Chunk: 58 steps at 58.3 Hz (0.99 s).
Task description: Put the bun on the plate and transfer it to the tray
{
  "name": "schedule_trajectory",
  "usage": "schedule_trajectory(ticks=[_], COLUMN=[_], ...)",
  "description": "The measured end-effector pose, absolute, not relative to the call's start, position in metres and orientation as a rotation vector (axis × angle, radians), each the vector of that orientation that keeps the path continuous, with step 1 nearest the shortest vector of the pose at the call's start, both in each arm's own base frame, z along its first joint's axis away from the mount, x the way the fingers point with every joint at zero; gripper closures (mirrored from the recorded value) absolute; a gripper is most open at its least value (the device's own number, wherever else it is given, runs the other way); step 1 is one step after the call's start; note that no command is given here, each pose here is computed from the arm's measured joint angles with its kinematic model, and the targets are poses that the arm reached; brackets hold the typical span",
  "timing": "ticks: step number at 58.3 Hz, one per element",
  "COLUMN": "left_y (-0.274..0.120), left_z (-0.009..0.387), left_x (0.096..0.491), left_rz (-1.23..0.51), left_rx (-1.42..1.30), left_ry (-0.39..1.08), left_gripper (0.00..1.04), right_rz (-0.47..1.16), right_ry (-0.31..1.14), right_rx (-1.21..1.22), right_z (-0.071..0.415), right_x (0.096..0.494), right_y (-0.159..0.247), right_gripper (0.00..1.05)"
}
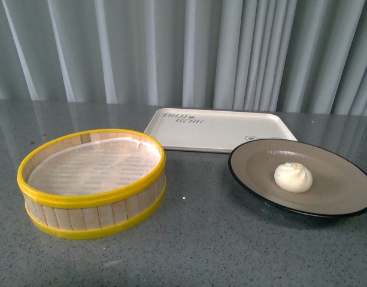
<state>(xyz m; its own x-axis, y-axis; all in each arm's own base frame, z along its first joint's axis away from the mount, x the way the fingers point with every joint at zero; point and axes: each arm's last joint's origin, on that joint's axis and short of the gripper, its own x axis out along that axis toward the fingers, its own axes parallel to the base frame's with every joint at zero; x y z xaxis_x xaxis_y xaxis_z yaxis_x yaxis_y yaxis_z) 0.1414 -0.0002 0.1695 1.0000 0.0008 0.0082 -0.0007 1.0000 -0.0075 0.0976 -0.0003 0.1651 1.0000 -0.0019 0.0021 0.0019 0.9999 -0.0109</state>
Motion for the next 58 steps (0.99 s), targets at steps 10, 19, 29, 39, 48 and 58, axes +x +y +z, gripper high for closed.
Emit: schedule_trajectory(ticks=[10,19,29,39,48,58], left_y=[0.000,0.000,0.000,0.000,0.000,0.000], left_z=[0.173,0.175,0.176,0.176,0.176,0.176], left_x=[0.133,0.127,0.122,0.117,0.113,0.110], left_rz=[0.001,0.001,0.001,0.001,0.001,0.001], left_rx=[-0.007,-0.007,-0.007,-0.008,-0.008,-0.008], left_ry=[-0.019,-0.025,-0.028,-0.030,-0.030,-0.030], left_gripper=[1.01,1.01,1.01,1.01,1.01,1.01], right_rz=[-0.002,-0.002,-0.002,-0.002,-0.002,-0.002], right_ry=[-0.002,-0.002,-0.002,-0.002,-0.002,-0.002], right_rx=[-0.010,-0.010,-0.010,-0.010,-0.011,-0.010], right_z=[0.165,0.165,0.165,0.165,0.165,0.165], right_x=[0.098,0.098,0.098,0.098,0.098,0.098], right_y=[0.000,0.000,0.000,0.000,0.000,0.000], right_gripper=[0.08,0.08,0.08,0.08,0.08,0.08])
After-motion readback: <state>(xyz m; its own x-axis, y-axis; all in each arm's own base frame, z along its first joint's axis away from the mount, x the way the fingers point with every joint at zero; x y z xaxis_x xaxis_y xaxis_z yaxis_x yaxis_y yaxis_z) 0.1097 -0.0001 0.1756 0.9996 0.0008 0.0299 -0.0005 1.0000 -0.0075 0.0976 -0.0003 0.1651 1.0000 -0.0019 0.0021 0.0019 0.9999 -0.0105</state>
